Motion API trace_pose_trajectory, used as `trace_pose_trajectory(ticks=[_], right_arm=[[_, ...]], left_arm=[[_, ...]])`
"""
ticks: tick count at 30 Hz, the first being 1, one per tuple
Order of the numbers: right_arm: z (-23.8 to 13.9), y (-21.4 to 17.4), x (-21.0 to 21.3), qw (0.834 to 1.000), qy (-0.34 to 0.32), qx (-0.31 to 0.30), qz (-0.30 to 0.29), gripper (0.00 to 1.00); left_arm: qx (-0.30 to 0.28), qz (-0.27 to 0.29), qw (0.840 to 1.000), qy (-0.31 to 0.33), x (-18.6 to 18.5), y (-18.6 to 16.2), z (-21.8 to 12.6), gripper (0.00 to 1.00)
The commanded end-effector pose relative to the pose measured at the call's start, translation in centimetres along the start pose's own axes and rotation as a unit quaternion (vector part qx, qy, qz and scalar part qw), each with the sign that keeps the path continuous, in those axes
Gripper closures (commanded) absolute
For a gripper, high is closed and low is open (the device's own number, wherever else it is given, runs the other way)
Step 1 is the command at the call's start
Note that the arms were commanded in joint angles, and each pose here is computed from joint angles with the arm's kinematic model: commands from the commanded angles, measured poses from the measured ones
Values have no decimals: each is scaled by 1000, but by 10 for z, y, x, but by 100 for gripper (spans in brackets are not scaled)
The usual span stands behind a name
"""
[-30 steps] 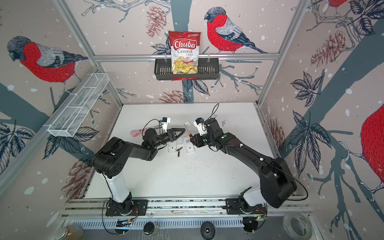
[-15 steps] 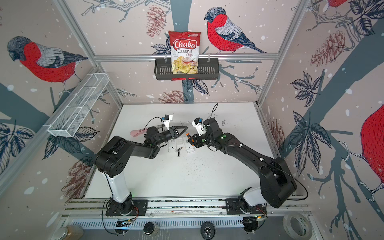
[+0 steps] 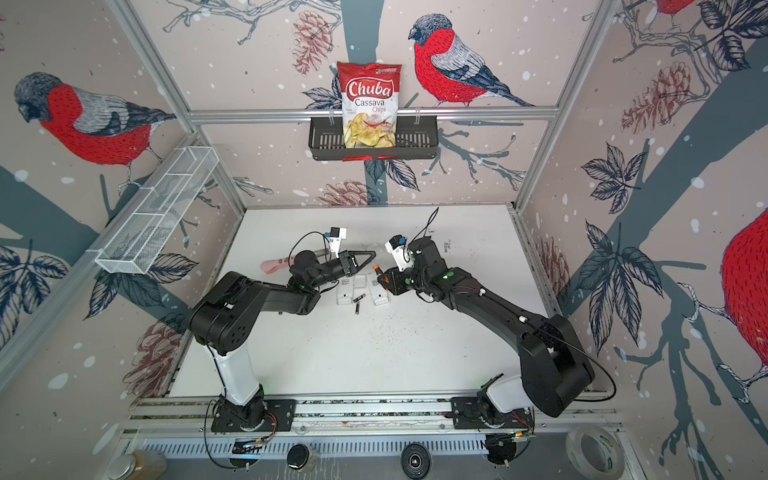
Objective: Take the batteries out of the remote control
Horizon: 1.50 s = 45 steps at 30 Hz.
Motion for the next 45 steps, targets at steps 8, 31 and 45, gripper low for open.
trace_pose_trajectory(ticks=[8, 31, 45], right_arm=[[-29, 17, -4, 996, 44, -72, 23, 27], [-37, 2, -18, 925, 330, -159, 103, 15], [-7, 28, -14, 915, 337, -180, 128, 24]], left_arm=[[-31, 4, 999, 20, 9, 17, 4, 100], [-151, 0, 988, 28, -22, 49, 2, 100], [-182, 0, 983, 31, -29, 40, -8, 100]])
Point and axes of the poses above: each gripper's point midway between its finger pads, its own z axis out along the fingers, its own x axis along the line the jaws close on, y = z × x, the point moved 7 cm from there along -z, back along the fingers, and after that the axes turned 14 degrees about z, right-handed, at the moved point
